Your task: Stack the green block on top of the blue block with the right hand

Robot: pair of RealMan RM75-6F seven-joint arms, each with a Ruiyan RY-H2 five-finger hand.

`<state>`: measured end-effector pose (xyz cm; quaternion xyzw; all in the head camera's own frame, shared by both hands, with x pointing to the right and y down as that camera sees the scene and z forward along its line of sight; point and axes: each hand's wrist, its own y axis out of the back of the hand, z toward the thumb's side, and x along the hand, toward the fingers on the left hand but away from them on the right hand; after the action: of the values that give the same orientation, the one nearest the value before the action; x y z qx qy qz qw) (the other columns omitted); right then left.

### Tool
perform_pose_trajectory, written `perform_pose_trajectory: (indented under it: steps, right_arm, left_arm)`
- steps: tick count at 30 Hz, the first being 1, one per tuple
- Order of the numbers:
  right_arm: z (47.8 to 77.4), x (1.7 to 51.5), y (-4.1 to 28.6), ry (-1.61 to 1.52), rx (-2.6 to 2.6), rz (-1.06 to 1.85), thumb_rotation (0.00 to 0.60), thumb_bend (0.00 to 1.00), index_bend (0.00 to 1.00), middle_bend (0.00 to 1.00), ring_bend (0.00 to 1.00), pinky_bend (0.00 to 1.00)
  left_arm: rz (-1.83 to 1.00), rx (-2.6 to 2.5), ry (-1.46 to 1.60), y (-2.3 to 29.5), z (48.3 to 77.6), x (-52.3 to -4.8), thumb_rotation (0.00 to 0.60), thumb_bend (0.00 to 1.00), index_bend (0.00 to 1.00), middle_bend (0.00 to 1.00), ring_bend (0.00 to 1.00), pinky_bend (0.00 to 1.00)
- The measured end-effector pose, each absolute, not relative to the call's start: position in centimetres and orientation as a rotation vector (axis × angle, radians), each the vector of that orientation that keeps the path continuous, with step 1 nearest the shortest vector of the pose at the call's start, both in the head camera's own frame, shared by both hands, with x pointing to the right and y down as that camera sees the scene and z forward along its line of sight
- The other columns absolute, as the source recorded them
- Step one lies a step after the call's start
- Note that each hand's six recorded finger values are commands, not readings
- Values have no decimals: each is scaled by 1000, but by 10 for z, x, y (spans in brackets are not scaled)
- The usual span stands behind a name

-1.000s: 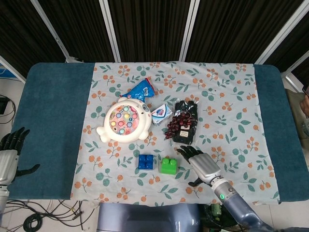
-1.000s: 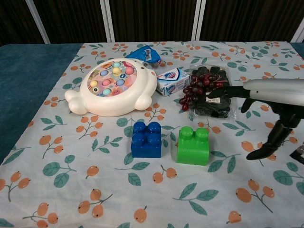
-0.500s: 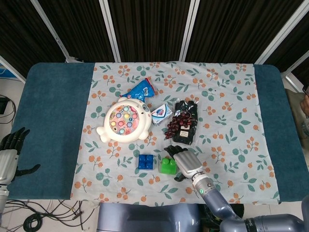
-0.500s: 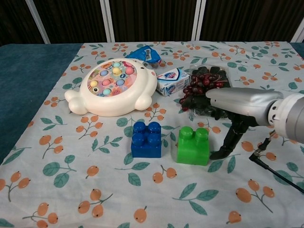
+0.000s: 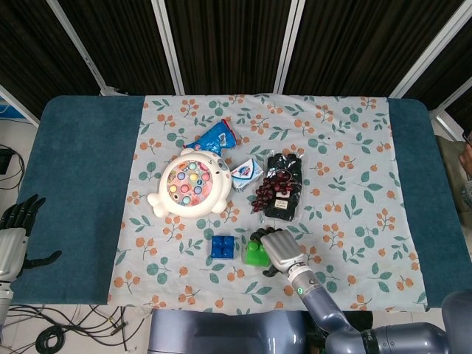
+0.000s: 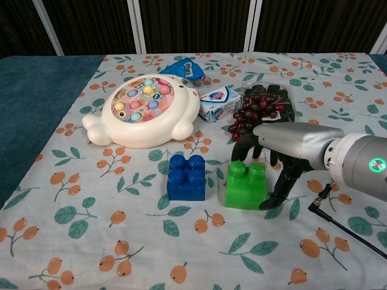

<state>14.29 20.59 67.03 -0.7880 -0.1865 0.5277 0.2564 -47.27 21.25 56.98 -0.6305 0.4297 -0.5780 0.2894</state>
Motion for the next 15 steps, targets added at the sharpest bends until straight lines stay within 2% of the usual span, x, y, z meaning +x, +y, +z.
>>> perform_pose_trajectory:
  steps: [9, 15]
  right_arm:
    - [677, 138, 206, -507, -2144, 1446, 600, 187, 322, 282, 267, 357]
    - [681, 135, 208, -507, -2149, 1451, 600, 214, 364, 327, 310, 401]
  left_arm:
    - [-1545, -1689, 1156, 212, 570, -473, 600, 0, 0, 0, 0, 0]
    - [-1545, -1691, 1160, 212, 569, -473, 600, 0, 0, 0, 0, 0]
